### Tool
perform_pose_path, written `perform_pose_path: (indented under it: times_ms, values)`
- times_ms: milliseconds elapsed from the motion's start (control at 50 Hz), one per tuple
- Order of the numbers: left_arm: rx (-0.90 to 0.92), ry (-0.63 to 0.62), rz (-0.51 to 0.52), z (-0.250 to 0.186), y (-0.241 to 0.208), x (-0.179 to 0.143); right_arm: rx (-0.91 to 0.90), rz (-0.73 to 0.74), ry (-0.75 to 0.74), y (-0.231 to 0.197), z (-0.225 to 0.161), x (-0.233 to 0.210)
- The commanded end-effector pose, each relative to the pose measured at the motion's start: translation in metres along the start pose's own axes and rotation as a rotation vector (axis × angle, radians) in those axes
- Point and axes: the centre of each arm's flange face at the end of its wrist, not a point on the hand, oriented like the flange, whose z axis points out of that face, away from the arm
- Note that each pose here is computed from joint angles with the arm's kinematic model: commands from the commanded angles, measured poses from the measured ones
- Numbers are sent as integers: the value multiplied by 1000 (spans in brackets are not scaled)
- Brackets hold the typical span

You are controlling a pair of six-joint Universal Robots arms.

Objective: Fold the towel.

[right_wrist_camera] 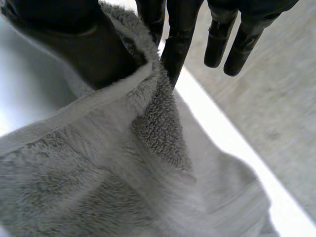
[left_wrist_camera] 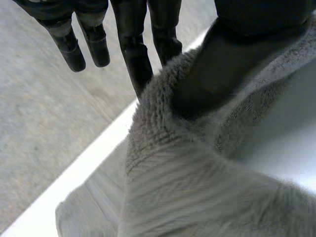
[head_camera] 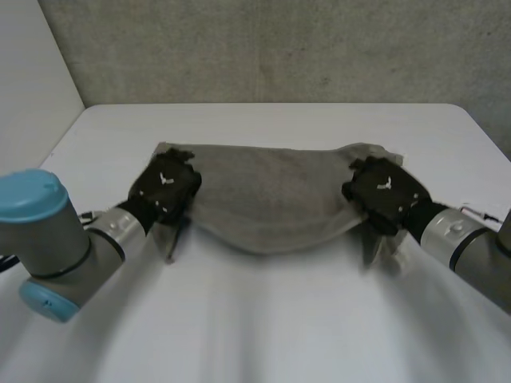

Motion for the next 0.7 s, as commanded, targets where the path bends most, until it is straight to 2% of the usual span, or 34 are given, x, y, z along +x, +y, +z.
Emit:
perform_pose_path:
  times_ms: [20,280,380,480,580,700]
  values:
    - [-70,26,118,-7,13,5,-45,29,-33,4,-3,-5]
    - [-85,35,97,-25,-15,4,-49,41,-34,1,-4,-5]
    - [-106,56,30,-37,-19,12,-56,44,-22,2,-4,-3]
    - [-183,107,-80,-51,-11,32,-60,80,-16,3,-4,-2]
    - [-257,71,-119,-60,-3,41,-58,179,-6,2,-4,1]
    - [-299,16,-131,-64,-1,48,-50,214,-10,0,-2,0]
